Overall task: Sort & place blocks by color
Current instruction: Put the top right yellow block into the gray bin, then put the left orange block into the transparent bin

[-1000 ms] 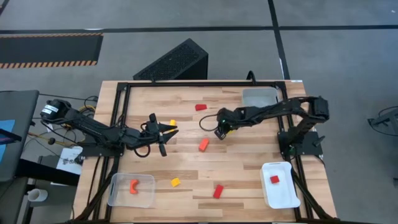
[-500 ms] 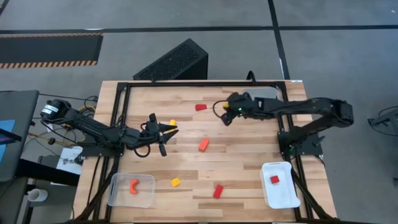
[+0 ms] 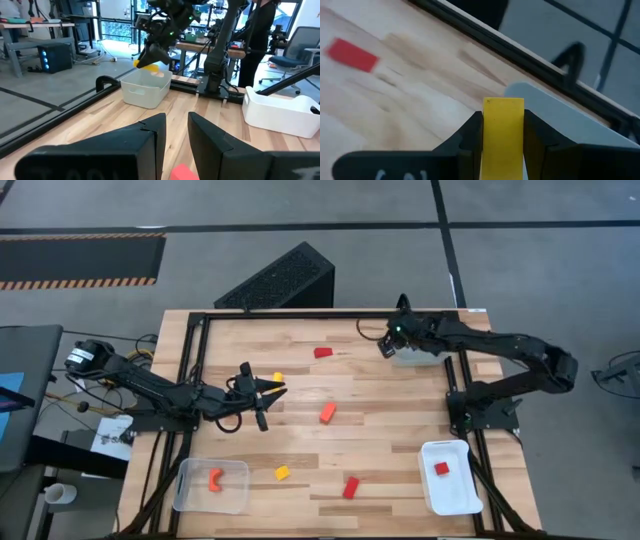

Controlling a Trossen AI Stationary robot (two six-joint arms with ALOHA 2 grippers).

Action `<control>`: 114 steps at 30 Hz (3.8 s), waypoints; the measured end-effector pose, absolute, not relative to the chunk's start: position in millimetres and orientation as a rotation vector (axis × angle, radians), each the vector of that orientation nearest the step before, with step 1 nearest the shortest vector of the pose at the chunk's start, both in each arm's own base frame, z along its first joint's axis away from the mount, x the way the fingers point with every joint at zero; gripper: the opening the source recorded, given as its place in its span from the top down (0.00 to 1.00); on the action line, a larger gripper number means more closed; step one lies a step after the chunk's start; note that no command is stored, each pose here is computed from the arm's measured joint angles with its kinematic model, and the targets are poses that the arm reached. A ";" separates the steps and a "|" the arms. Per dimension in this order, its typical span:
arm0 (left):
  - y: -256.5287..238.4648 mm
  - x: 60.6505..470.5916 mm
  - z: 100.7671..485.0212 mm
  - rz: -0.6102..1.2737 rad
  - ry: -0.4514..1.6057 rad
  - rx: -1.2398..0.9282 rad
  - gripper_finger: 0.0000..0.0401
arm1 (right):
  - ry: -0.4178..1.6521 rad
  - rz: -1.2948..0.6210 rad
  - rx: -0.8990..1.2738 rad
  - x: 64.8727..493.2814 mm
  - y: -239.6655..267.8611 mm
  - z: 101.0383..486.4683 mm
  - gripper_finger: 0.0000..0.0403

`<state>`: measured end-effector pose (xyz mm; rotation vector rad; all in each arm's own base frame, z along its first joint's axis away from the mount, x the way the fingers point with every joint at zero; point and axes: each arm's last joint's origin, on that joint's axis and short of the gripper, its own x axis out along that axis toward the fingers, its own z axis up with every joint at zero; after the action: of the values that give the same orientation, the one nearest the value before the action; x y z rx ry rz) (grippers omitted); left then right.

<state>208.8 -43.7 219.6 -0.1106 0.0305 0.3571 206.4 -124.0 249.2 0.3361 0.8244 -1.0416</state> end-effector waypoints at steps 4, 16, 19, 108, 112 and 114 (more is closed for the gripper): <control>-43.7 208.8 219.5 0.357 0.031 -0.110 0.83 | 0.853 -1.086 0.353 197.0 -135.3 247.8 0.74; -43.7 208.8 219.6 0.358 0.030 -0.111 0.83 | 0.951 -1.166 0.488 161.6 -155.6 207.1 0.73; -43.7 208.8 219.6 0.358 0.030 -0.112 0.83 | 0.932 -1.131 0.531 155.9 -157.4 191.7 0.73; -45.6 209.4 222.0 0.306 -0.023 -0.347 0.83 | 0.586 -0.582 0.014 237.1 2.1 202.2 0.64; -46.3 209.5 220.5 0.286 -0.006 -0.353 0.83 | 0.573 -0.568 0.013 238.0 4.3 203.3 0.66; -46.3 209.5 219.8 0.287 0.000 -0.357 0.83 | 0.574 -0.569 0.014 238.0 4.1 203.2 0.67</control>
<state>209.5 -46.3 219.8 -0.3569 -0.0001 0.2873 238.0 4.1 203.2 0.0137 0.5735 -0.5690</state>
